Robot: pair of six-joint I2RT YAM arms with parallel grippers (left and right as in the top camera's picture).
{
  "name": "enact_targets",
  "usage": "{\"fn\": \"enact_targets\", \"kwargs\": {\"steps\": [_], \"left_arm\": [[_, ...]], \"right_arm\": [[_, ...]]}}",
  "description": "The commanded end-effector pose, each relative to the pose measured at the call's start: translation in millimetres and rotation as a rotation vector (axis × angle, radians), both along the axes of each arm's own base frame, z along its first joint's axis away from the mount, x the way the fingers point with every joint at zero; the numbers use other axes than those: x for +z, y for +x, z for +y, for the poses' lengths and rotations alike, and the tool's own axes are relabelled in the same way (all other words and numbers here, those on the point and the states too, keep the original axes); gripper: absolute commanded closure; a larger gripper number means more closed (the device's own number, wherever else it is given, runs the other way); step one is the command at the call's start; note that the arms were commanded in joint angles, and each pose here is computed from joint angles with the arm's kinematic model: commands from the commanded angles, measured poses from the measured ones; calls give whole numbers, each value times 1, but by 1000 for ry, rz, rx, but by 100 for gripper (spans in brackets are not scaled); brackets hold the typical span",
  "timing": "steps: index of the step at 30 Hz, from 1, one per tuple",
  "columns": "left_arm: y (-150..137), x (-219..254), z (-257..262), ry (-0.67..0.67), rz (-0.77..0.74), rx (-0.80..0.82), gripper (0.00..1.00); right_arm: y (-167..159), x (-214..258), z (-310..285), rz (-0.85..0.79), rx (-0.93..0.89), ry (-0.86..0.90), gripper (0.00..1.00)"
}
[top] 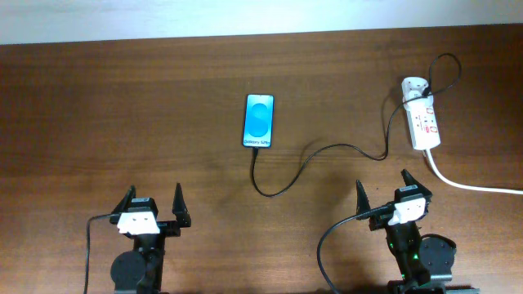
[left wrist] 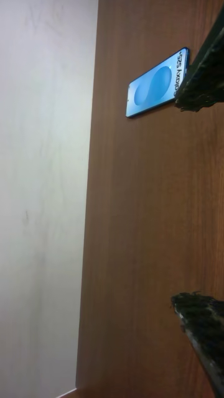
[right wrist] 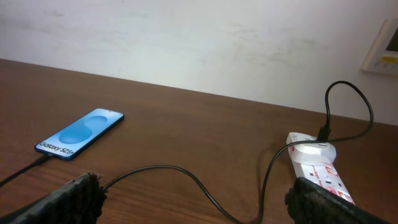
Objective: Plug charger to phone and switch on socket
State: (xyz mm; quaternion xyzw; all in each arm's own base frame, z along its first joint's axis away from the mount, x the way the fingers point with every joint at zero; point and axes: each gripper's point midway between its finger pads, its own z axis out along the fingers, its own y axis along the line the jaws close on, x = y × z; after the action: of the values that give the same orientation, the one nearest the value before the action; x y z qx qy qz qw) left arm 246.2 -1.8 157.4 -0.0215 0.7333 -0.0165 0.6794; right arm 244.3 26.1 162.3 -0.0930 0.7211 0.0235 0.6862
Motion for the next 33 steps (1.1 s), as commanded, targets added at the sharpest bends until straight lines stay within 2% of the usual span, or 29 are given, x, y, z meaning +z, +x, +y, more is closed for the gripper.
{"fn": "enact_targets", "kwargs": {"steps": [1, 15, 19, 21, 33], "left_arm": [[0, -1, 0, 7, 3, -4, 1], [0, -1, 0, 7, 3, -4, 1], [0, -1, 0, 7, 3, -4, 1], [0, -1, 0, 7, 3, -4, 1], [0, -1, 0, 7, 3, -4, 1]], "right_arm": [[0, -3, 2, 6, 7, 8, 2], [0, -2, 2, 5, 7, 8, 2], [1, -4, -11, 12, -63, 9, 2], [2, -6, -21, 25, -128, 78, 2], [2, -6, -25, 26, -151, 74, 2]]}}
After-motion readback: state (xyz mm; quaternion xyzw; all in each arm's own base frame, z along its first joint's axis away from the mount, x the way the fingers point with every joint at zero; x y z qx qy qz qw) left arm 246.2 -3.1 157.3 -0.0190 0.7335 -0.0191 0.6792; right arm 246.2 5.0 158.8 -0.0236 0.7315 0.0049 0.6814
